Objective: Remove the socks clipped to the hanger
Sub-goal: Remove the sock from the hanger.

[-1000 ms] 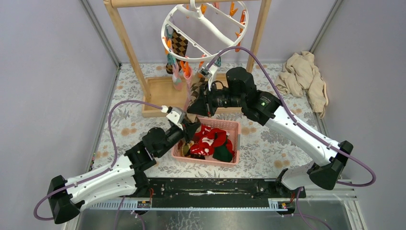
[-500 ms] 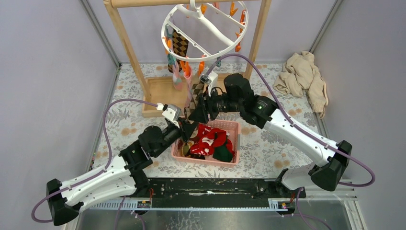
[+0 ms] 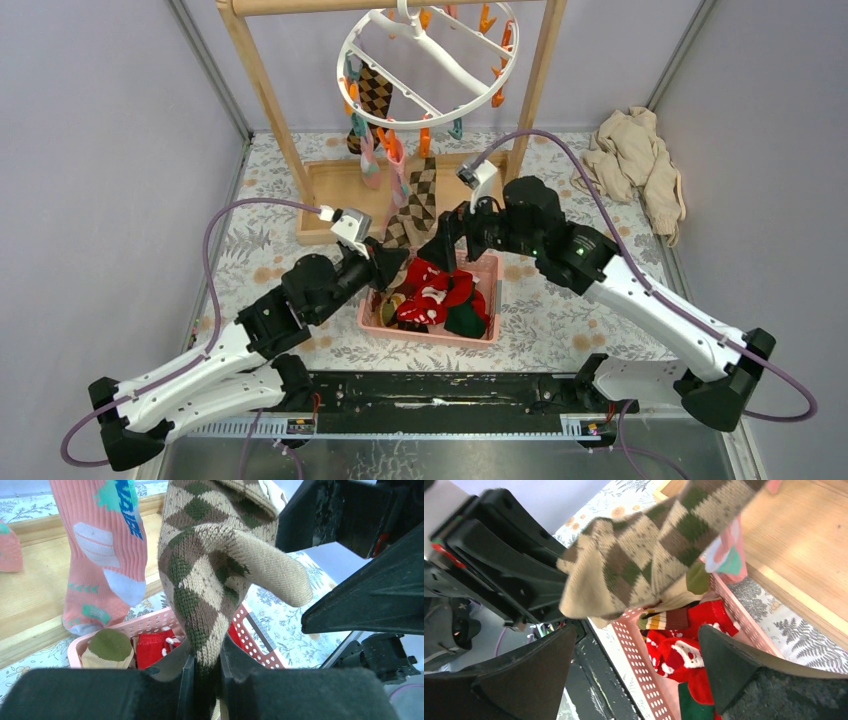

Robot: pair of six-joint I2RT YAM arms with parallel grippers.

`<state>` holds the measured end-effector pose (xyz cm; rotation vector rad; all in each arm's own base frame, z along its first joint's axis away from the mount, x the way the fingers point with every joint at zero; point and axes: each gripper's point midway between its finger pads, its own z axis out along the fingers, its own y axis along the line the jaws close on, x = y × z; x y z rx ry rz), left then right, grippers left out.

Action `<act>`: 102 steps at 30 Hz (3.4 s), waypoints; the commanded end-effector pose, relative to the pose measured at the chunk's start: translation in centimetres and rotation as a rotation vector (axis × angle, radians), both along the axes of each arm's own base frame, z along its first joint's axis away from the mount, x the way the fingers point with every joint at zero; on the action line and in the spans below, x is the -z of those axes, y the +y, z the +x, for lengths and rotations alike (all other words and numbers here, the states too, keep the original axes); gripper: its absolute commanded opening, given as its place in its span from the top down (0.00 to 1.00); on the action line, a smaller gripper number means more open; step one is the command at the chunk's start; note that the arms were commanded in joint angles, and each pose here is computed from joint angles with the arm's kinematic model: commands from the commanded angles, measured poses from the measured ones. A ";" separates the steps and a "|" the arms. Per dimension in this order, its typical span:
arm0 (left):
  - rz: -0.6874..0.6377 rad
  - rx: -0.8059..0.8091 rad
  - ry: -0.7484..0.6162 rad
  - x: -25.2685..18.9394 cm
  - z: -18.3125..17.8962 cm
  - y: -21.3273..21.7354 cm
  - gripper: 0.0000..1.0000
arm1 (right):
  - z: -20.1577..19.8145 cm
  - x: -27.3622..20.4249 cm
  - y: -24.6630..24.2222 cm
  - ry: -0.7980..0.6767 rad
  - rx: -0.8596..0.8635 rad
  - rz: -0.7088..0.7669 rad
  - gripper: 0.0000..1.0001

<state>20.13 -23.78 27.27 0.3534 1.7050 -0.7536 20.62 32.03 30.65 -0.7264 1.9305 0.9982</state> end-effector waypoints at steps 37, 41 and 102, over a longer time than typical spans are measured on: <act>-0.090 -0.024 0.077 -4.5 -1.9 2.2 0.78 | 8.0 -14.4 -4.7 -0.407 0.291 0.312 0.36; -0.093 -0.019 0.081 -4.5 -1.9 1.9 0.78 | 8.6 -15.3 -3.4 -0.446 0.256 0.348 0.37; -0.073 0.033 0.115 -4.8 -2.0 0.3 0.78 | 11.8 -15.5 0.1 -0.312 -0.084 0.644 0.42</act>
